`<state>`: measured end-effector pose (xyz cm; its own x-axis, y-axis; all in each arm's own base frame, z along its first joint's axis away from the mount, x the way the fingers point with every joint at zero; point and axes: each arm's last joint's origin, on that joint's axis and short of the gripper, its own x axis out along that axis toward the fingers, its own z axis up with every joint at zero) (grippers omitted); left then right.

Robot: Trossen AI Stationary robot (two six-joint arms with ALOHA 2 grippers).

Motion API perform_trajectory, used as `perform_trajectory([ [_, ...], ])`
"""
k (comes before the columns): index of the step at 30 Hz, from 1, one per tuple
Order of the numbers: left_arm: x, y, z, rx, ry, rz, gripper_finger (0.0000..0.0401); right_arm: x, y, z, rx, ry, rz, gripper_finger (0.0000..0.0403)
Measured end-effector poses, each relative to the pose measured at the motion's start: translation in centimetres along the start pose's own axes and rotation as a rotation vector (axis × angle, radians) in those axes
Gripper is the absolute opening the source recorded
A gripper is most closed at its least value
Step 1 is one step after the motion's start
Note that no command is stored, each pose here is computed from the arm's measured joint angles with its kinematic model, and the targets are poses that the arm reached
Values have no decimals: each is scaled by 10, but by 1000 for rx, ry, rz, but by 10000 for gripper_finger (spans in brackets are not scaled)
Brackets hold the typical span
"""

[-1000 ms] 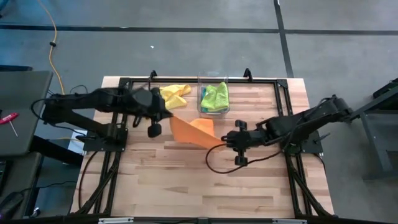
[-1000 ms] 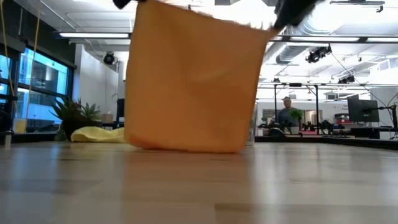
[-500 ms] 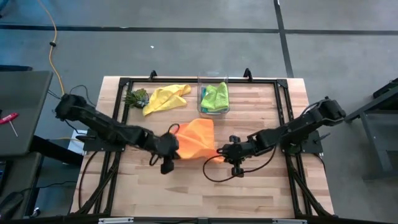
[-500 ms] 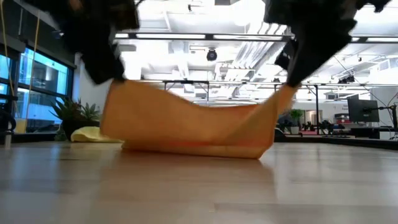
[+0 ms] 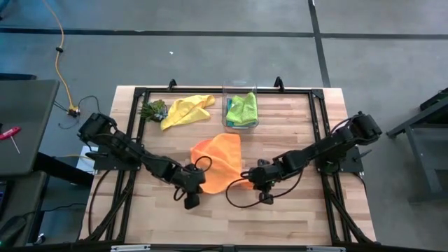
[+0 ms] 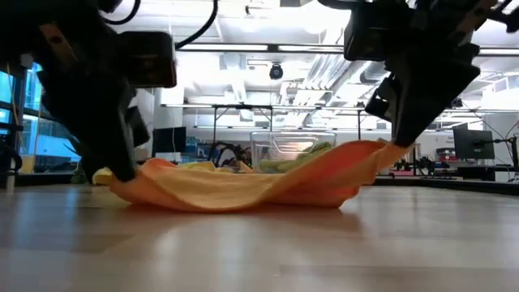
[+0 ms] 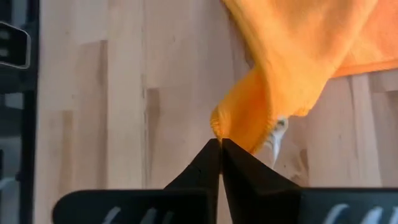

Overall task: Fold microfiber towels
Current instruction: Fold the orange microfiber cloth

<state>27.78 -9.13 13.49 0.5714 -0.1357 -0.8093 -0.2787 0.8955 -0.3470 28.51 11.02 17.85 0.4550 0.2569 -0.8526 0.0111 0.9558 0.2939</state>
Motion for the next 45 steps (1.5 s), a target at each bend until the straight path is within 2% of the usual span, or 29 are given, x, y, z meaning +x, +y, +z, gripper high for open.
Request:
perform_trajectory([
  [3, 1, 0, -3, 5, 15, 3, 0, -1, 0, 0, 54, 3, 9, 28],
  [6, 1, 1, -5, 7, 30, 15, 0, -9, 1, 6, 131, 7, 16, 77],
  [10, 1, 2, -6, 13, 49, 23, 0, -30, 3, 10, 163, 33, -44, 153],
  [15, 1, 3, -8, 18, 67, 26, 0, -51, 3, -6, 284, 60, -151, 224],
  [19, 1, 2, -8, 29, 71, 19, 0, -42, 6, -35, 384, 17, -151, 242],
  [23, 1, 2, -8, 28, 70, 17, 0, -20, 13, -51, 510, -154, 1, 243],
  [25, 1, 2, -8, 29, 70, 17, 0, -8, 13, -59, 612, -212, 60, 243],
  [27, 1, 2, -7, 28, 69, 16, 0, 1, 8, -69, 737, -233, 63, 243],
  [29, 1, 2, -7, 27, 69, 13, 0, 8, 2, -76, 806, -233, 41, 243],
  [34, 1, 2, -5, 23, 64, -6, 0, 13, 1, -74, 794, -273, -7, 243],
  [40, 1, 1, -4, 22, 53, -14, 0, 29, 9, -62, 581, -271, -14, 243],
  [42, 1, 1, -4, 22, 50, -16, 0, 38, 13, -57, 548, -282, 12, 243],
  [45, 1, 0, -4, 20, 47, -21, 0, 51, 14, -57, 534, -267, -16, 243],
])
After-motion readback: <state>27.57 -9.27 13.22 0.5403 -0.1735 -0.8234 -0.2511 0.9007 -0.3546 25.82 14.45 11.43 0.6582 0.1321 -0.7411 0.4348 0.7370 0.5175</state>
